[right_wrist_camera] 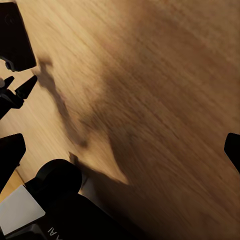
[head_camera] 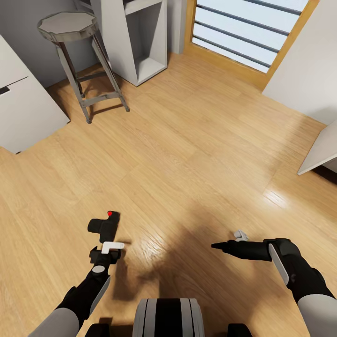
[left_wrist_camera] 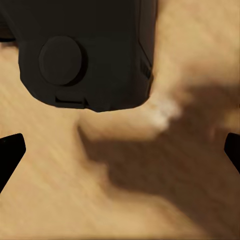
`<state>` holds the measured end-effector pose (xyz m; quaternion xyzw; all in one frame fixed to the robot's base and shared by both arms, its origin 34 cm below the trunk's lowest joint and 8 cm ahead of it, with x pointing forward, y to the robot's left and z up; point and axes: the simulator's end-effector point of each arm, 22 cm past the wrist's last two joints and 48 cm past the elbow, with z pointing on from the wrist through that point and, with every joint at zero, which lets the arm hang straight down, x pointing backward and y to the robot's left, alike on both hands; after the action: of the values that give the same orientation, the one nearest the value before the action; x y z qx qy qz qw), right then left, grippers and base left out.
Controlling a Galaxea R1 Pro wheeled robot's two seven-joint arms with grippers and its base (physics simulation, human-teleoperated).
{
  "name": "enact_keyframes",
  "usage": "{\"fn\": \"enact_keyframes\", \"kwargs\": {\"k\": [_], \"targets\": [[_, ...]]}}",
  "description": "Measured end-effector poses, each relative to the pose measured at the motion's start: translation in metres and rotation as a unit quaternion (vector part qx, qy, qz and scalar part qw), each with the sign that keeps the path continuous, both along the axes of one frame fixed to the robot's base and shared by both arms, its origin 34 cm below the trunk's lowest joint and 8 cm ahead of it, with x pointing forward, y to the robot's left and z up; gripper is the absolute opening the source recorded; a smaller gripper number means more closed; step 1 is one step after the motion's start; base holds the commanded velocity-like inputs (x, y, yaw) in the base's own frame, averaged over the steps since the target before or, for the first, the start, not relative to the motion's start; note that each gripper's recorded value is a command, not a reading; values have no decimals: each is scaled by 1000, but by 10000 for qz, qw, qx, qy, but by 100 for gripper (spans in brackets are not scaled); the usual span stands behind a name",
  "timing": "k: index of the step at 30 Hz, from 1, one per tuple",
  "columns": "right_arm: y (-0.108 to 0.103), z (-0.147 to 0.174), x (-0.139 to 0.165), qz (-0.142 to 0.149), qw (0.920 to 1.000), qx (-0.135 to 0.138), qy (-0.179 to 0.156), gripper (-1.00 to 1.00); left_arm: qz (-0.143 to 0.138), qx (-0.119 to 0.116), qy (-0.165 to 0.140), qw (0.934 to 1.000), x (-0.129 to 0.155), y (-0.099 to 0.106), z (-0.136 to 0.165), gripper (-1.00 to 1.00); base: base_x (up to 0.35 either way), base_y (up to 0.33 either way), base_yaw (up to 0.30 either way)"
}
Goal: Attach the digital camera to the camera tripod in the bedroom.
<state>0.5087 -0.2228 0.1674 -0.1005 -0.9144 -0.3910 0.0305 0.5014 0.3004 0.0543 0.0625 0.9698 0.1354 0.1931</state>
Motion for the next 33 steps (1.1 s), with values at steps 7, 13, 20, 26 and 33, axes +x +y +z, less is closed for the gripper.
{"fn": "enact_keyframes", "kwargs": {"k": [7,13,20,26,33], "targets": [[0,0,0,-3,10000,4,5,100,-15,9,13,10000,-1,0,0,100,0,0,0],[0,0,-1,-5,10000,1,9,100,0,45,-7,10000,0,2,1,100,0,0,0],[0,0,-1,-5,10000,1,10,100,113,324,-60,9994,1,14,5,100,0,0,0],[0,0,-1,-3,10000,4,10,100,162,441,-74,9989,0,19,7,100,0,0,0],[0,0,-1,-4,10000,5,9,100,177,422,-275,9986,7,19,10,100,0,0,0]]}}
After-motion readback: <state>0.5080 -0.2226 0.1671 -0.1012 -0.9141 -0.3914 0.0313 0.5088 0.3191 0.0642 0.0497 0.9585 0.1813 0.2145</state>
